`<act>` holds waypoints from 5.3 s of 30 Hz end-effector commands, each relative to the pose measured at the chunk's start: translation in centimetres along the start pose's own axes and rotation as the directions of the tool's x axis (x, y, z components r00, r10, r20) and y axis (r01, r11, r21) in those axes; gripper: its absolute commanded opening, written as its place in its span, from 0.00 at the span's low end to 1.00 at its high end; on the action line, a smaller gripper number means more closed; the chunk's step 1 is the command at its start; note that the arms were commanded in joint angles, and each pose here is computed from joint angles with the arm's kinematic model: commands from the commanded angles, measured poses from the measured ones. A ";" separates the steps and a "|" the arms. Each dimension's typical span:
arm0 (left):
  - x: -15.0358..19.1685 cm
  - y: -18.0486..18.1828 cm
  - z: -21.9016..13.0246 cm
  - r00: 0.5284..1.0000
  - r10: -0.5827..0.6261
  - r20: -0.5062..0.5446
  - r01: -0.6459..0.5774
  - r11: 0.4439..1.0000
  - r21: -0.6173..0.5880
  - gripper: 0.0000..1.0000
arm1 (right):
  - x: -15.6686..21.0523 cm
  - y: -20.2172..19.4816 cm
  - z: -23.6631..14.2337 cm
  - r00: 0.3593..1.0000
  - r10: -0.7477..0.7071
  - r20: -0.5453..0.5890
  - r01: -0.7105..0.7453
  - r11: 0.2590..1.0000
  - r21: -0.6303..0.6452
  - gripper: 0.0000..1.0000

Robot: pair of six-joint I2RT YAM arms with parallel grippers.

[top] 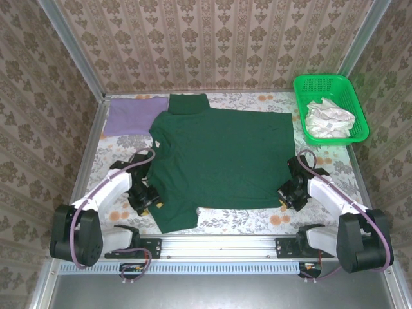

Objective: Fold and stack the t-shirts

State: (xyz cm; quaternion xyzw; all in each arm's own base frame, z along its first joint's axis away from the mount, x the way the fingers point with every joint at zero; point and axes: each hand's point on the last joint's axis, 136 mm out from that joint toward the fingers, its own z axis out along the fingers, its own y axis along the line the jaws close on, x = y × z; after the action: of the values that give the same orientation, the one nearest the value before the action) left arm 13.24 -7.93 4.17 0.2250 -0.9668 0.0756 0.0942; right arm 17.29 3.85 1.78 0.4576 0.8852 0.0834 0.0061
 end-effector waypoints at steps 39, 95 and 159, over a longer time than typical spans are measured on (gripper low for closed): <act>-1.9 -2.5 -4.2 0.998 0.000 0.064 -0.002 0.999 0.037 0.00 | -2.0 2.6 -3.6 0.996 -0.055 0.077 0.056 0.998 -0.021 0.00; -18.7 -10.1 -1.3 0.986 0.100 0.134 -0.096 0.995 -0.036 0.24 | -4.3 8.8 1.9 0.962 -0.274 -0.022 0.274 0.961 0.035 0.36; -8.6 -4.9 -4.7 0.991 -0.120 0.059 0.103 0.964 0.243 0.36 | 16.9 20.6 -6.2 0.475 -0.868 0.145 0.829 0.387 -0.403 0.49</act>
State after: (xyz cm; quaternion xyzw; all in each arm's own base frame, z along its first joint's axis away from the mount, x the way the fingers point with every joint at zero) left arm 23.86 -6.43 8.20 0.3103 -0.9401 0.1404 0.0133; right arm 24.45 23.12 11.64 0.0326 0.9592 0.2583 0.1106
